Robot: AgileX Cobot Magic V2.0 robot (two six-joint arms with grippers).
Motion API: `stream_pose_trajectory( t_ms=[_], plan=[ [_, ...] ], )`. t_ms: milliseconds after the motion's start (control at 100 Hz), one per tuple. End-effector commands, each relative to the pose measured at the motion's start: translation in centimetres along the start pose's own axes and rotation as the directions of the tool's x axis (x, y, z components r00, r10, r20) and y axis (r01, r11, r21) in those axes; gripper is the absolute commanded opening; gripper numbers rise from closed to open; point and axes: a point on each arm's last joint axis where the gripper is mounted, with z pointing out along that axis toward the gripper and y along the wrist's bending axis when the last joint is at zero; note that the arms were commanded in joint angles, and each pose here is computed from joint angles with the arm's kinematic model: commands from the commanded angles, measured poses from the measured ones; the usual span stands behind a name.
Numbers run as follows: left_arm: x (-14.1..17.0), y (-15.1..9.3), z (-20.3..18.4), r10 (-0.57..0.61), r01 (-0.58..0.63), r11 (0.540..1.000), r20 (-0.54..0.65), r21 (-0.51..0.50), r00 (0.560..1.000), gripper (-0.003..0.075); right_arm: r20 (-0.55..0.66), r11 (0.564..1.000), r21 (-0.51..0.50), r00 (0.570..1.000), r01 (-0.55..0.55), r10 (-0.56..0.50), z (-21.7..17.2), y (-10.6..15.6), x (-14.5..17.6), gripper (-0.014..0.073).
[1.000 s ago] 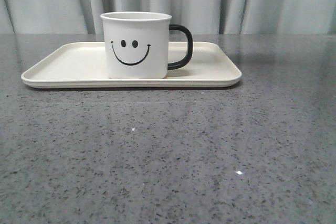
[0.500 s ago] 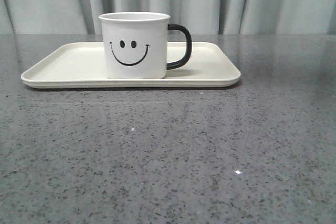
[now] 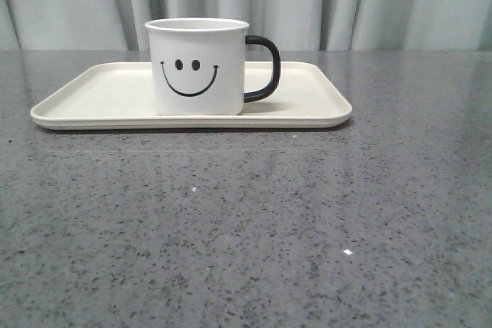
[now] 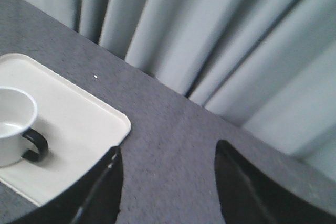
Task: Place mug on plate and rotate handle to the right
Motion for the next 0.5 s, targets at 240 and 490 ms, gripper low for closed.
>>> stream_pose_trajectory(
  t_ms=[240, 490],
  plan=[
    [-1.3, -0.4, -0.5, -0.008, 0.005, 0.999, 0.088, 0.033, 0.996, 0.0512, -0.082, 0.972, 0.131, 0.975, -0.196, 0.207, -1.7, 1.1, 8.9, 0.0406],
    [-1.3, -0.4, -0.5, -0.008, 0.005, 0.999, 0.088, 0.033, 0.996, 0.0512, -0.078, 0.955, 0.141, 0.959, -0.261, 0.274, -2.5, 2.8, 13.2, 0.0406]
  ],
)
